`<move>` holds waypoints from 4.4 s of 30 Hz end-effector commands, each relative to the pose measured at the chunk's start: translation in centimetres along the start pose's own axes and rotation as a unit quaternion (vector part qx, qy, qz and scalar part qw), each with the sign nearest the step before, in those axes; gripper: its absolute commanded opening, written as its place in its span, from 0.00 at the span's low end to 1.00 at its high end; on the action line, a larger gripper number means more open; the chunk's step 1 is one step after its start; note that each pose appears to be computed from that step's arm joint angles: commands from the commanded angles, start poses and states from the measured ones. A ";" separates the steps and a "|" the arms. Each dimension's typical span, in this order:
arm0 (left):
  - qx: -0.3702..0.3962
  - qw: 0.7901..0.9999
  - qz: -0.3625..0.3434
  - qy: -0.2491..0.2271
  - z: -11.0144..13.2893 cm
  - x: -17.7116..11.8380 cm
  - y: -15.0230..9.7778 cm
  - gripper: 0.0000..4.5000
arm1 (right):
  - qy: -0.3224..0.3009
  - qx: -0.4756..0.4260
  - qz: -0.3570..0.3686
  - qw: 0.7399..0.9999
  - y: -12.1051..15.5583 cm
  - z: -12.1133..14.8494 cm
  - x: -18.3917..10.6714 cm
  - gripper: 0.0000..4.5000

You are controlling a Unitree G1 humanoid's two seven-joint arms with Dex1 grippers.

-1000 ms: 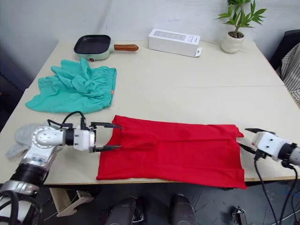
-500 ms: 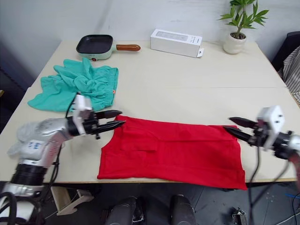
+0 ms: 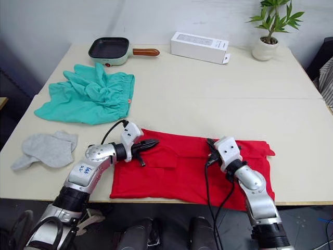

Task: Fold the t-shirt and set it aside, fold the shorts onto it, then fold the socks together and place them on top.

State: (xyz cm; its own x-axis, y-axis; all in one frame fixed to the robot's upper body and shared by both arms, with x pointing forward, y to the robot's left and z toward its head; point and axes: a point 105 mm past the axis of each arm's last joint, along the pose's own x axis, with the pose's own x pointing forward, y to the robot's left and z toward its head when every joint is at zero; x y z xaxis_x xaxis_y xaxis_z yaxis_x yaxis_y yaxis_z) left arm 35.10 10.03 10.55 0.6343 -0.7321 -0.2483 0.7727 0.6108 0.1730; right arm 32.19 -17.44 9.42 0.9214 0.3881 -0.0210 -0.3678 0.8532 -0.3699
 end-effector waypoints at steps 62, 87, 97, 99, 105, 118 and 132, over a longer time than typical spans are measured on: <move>0.066 0.925 -0.330 -0.177 7.0 -8.2 -8.2 1.00 | 0.256 0.027 0.216 0.942 -17.2 -0.2 -3.6 1.00; 0.031 0.956 -0.182 -0.228 7.6 -7.1 -4.2 1.00 | 0.278 -0.083 0.170 0.942 -17.5 1.0 0.6 0.01; 0.042 0.969 -0.059 -0.235 6.5 -5.4 -1.6 1.00 | 0.213 -0.165 -0.007 0.963 -19.1 2.9 5.1 0.01; 0.038 0.972 -0.053 -0.226 6.2 -5.2 -1.1 1.00 | 0.197 -0.139 -0.003 0.970 -18.7 3.2 5.4 0.01; 0.040 0.979 -0.077 -0.187 5.7 -4.8 0.3 1.00 | 0.175 -0.073 -0.016 0.982 -20.7 4.5 3.6 0.27; 0.061 0.987 -0.147 -0.033 3.7 -0.9 4.5 1.00 | 0.261 0.295 0.017 0.919 -19.6 3.9 -8.1 0.99; 0.036 0.985 -0.156 0.062 1.8 2.3 4.6 1.00 | 0.318 0.415 -0.025 0.852 -8.2 -2.3 -12.0 0.99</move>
State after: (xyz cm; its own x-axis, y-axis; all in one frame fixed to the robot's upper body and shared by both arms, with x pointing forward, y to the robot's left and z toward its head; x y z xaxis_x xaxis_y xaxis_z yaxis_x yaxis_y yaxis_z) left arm 39.78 10.75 12.39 0.3496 -0.8565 -0.3796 0.9367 0.3270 0.1250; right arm 24.30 -31.01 11.10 0.7361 0.2687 -0.6213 -0.0272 0.9288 0.3695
